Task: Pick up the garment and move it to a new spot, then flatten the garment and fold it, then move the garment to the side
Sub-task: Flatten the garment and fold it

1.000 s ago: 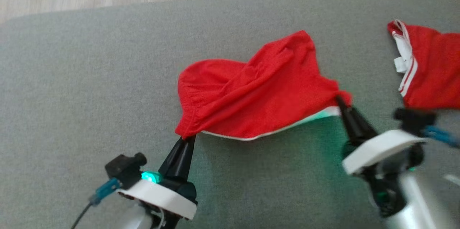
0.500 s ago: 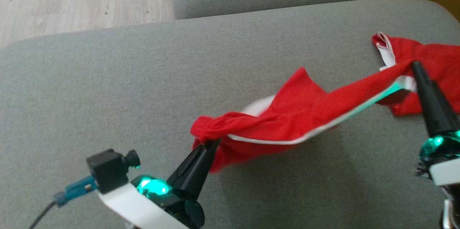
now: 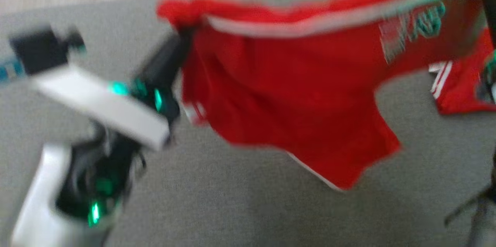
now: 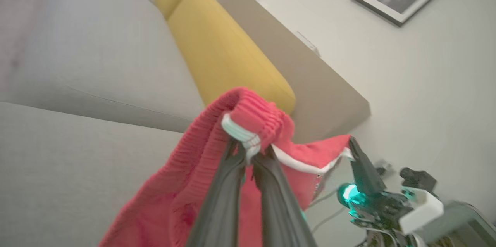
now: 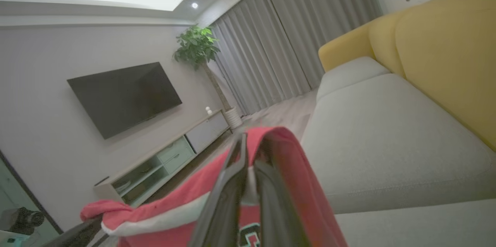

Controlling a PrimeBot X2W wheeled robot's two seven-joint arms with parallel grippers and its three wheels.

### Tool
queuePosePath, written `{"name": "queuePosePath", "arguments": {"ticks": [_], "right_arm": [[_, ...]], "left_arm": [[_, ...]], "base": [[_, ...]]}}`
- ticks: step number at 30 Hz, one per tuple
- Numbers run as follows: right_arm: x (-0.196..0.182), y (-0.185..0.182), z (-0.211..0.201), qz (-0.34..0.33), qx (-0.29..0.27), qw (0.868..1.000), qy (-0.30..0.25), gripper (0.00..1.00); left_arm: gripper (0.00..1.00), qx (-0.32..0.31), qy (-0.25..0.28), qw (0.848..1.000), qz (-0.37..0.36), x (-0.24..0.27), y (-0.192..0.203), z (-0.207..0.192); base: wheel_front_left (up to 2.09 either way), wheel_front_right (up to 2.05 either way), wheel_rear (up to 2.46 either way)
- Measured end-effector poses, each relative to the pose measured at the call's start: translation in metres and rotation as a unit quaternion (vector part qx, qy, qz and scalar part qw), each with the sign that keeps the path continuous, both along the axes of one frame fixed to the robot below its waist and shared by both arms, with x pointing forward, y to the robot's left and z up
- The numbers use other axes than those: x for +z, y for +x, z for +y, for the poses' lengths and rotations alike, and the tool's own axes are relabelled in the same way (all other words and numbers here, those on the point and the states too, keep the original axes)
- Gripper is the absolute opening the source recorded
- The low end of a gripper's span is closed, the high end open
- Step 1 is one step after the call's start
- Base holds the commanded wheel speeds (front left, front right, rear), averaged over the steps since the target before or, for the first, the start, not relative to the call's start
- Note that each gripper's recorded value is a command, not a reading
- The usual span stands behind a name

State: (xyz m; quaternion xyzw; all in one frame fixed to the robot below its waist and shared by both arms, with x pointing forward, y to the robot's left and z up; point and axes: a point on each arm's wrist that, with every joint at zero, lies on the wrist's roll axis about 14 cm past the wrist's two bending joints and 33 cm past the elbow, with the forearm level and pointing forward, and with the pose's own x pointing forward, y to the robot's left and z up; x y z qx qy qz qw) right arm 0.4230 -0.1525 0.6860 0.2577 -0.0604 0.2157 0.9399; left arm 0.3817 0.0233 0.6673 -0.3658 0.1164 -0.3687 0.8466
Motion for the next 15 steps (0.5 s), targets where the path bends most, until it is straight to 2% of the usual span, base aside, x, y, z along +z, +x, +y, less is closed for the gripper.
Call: {"name": "queuePosePath", "arguments": {"ticks": [4, 7, 11, 15], "right_arm": [[-0.008, 0.059, 0.014, 0.020, 0.009, 1.000, -0.015, 0.00], [-0.004, 0.106, 0.023, 0.014, 0.007, 1.000, -0.004, 0.00], [0.003, 0.172, 0.029, 0.000, -0.014, 1.000, 0.015, 0.00], [-0.009, 0.200, 0.038, 0.006, -0.018, 1.000, 0.009, 0.00]], "left_arm": [[0.00, 0.061, 0.029, 0.998, 0.000, -0.006, 0.076, 0.017], [0.00, 0.103, 0.037, 0.994, -0.011, -0.005, 0.129, 0.025], [0.00, 0.173, 0.012, 0.984, -0.044, 0.006, 0.202, 0.035], [0.00, 0.212, -0.004, 0.976, -0.057, 0.006, 0.236, 0.046]], "base": [[0.00, 0.00, 0.00], [0.00, 0.00, 0.00], [0.00, 0.00, 0.00], [0.00, 0.00, 0.00]]}}
